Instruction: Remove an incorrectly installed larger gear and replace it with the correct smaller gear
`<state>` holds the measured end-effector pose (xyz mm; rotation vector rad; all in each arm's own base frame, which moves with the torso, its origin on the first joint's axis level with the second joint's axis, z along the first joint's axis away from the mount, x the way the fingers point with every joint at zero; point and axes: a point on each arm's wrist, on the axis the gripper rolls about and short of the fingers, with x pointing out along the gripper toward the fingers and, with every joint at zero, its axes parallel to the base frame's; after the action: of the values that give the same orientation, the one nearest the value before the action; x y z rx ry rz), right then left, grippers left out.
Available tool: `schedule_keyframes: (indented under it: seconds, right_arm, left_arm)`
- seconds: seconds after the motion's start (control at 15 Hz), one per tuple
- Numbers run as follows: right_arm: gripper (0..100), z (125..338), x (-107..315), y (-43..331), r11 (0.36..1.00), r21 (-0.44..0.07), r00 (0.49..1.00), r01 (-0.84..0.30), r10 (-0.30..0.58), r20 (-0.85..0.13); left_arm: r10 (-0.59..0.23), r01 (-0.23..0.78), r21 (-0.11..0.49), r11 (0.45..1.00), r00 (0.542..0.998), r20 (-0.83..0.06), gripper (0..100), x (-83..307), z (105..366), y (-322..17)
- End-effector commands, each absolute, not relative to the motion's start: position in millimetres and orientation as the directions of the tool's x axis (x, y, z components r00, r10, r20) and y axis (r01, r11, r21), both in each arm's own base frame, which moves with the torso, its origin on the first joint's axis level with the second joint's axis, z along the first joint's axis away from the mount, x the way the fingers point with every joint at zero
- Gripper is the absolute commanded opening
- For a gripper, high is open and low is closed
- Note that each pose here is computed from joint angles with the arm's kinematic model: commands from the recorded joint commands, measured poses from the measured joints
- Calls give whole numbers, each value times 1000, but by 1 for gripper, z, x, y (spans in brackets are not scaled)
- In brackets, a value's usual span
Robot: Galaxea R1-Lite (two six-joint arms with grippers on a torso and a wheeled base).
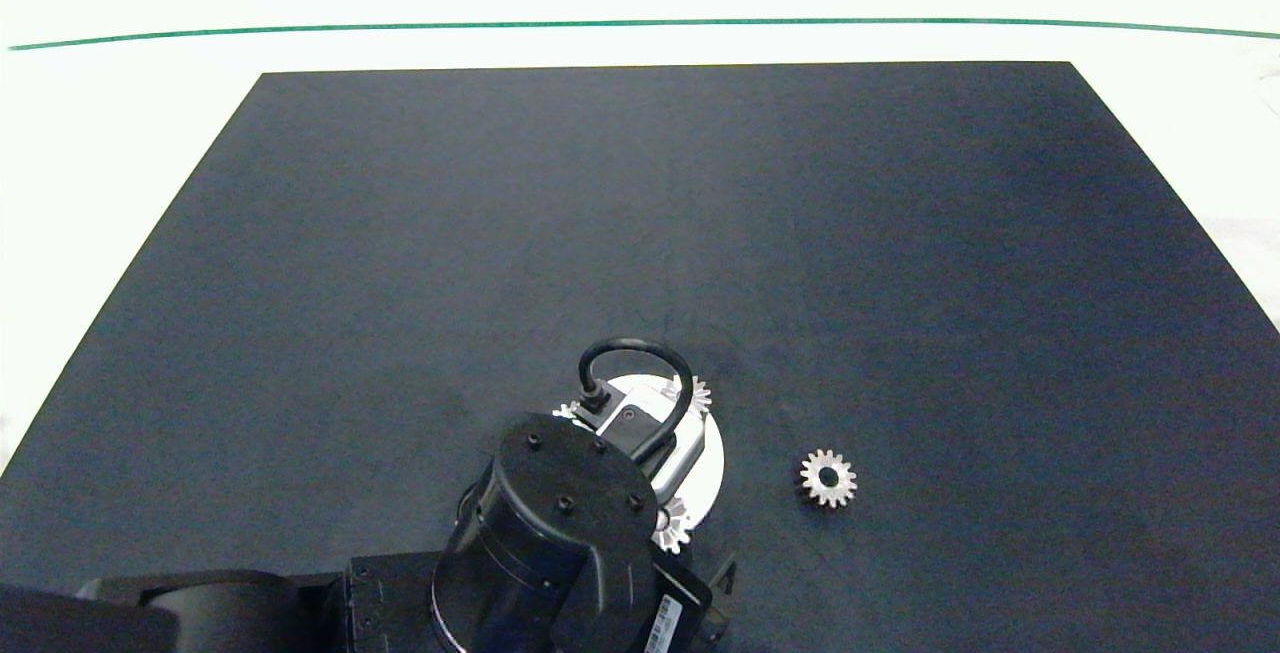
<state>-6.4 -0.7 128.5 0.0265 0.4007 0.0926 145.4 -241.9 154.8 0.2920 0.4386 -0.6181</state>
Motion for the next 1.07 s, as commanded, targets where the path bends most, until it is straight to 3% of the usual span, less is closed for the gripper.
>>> schedule_keyframes:
  seconds: [0.07,0.67,0.87,1.07]
  right_arm:
    - [100,128,-7,-1,995,45,917,-85,96,-388]
    - [100,128,-6,-1,995,45,915,-86,97,-391]
    - [100,128,-6,-1,995,45,915,-85,96,-391]
    - [100,128,-6,-1,995,45,915,-85,96,-391]
  left_arm:
    - [-473,609,146,780,726,-499,100,148,146,-244]
    - [-461,609,157,778,722,-516,100,150,139,-246]
    - [-401,537,191,822,783,-475,100,158,127,-258]
    - [-409,539,190,820,786,-464,100,158,126,-258]
